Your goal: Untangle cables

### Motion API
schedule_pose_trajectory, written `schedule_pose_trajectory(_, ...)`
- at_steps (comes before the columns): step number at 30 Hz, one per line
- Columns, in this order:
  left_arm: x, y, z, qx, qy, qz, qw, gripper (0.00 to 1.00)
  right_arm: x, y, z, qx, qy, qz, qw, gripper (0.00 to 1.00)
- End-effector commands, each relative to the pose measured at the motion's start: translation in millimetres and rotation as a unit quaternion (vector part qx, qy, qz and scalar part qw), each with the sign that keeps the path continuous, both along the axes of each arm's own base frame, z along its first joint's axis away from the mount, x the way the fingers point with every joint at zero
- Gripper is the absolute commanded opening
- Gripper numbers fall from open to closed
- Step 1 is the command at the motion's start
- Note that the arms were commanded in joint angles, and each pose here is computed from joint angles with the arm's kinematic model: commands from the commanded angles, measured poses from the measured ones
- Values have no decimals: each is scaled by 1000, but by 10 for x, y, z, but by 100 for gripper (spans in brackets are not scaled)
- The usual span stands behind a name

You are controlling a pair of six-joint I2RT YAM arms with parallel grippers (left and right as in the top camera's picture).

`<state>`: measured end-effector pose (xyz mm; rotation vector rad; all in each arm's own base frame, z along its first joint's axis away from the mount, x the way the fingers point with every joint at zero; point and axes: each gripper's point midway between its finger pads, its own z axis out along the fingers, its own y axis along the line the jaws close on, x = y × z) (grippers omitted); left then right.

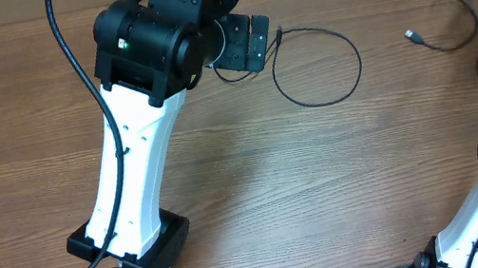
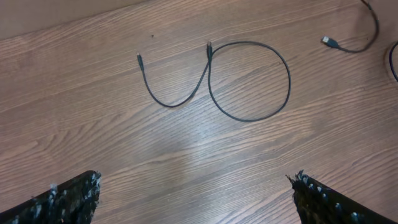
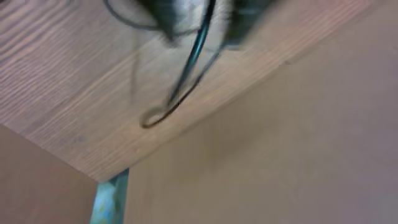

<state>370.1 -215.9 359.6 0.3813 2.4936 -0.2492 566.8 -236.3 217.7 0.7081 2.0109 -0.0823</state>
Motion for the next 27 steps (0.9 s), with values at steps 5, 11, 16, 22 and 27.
schedule_pose_trajectory(5, -15, -38, -17, 4, 1, -10, 1000, 100, -43, 181, 331, 12, -14, 32, 999, 100)
schedule_pose_trajectory(11, -15, -37, -17, 5, 1, -9, 1000, 100, -235, 750, 842, 65, -44, 138, 987, 100)
schedule_pose_trajectory(16, -9, -27, -16, 7, -1, -8, 1000, 100, -490, 1310, 679, 146, 16, 208, 967, 100)
schedule_pose_trajectory(22, -15, -38, -16, 8, -2, -11, 1000, 100, -661, 1823, 237, 143, 121, 238, 953, 100)
schedule_pose_trajectory(27, -31, -26, 20, 23, -15, -3, 1000, 100, -745, 2416, 50, 115, 175, 269, 940, 100)
